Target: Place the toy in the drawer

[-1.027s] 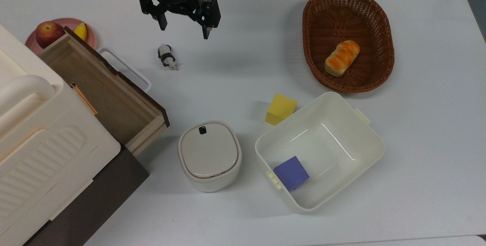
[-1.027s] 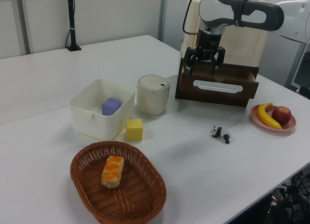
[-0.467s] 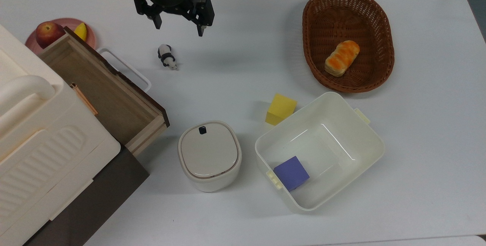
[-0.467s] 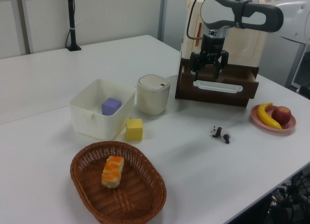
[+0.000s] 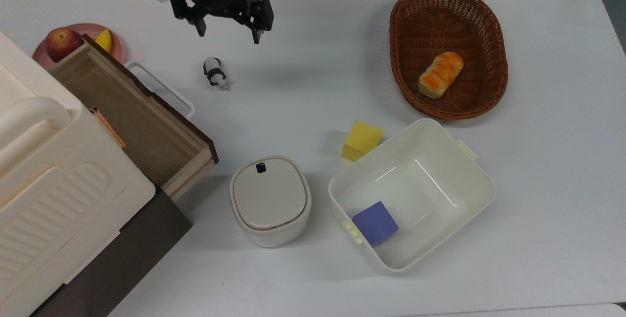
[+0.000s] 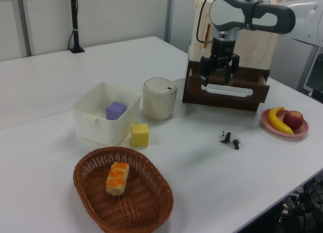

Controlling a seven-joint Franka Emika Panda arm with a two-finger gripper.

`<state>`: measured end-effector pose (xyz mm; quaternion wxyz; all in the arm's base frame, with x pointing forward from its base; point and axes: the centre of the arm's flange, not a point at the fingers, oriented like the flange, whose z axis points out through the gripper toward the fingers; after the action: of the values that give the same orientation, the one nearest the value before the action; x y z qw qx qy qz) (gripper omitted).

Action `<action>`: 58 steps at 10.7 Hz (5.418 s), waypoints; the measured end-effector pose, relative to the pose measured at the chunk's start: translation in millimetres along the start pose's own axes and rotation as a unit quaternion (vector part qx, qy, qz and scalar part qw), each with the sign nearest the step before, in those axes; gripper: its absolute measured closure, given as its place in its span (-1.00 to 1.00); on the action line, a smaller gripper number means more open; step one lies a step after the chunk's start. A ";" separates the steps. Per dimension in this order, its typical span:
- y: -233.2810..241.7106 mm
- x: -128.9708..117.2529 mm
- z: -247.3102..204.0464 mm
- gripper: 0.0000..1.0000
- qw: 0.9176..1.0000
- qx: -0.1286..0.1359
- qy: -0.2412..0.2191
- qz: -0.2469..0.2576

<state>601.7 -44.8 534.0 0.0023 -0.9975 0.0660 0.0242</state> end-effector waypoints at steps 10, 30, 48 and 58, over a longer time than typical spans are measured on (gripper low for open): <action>68.5 14.0 127.5 -1.00 0.970 -0.036 -0.127 -0.203; 87.5 34.3 -0.4 0.22 0.985 -0.001 0.009 -0.172; 145.7 88.8 45.0 -0.99 0.989 -0.058 0.122 -0.057; -22.2 26.8 -9.0 -1.00 0.999 -0.028 0.006 0.032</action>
<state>631.6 -26.4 541.8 -0.0264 -0.9947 0.0970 0.0199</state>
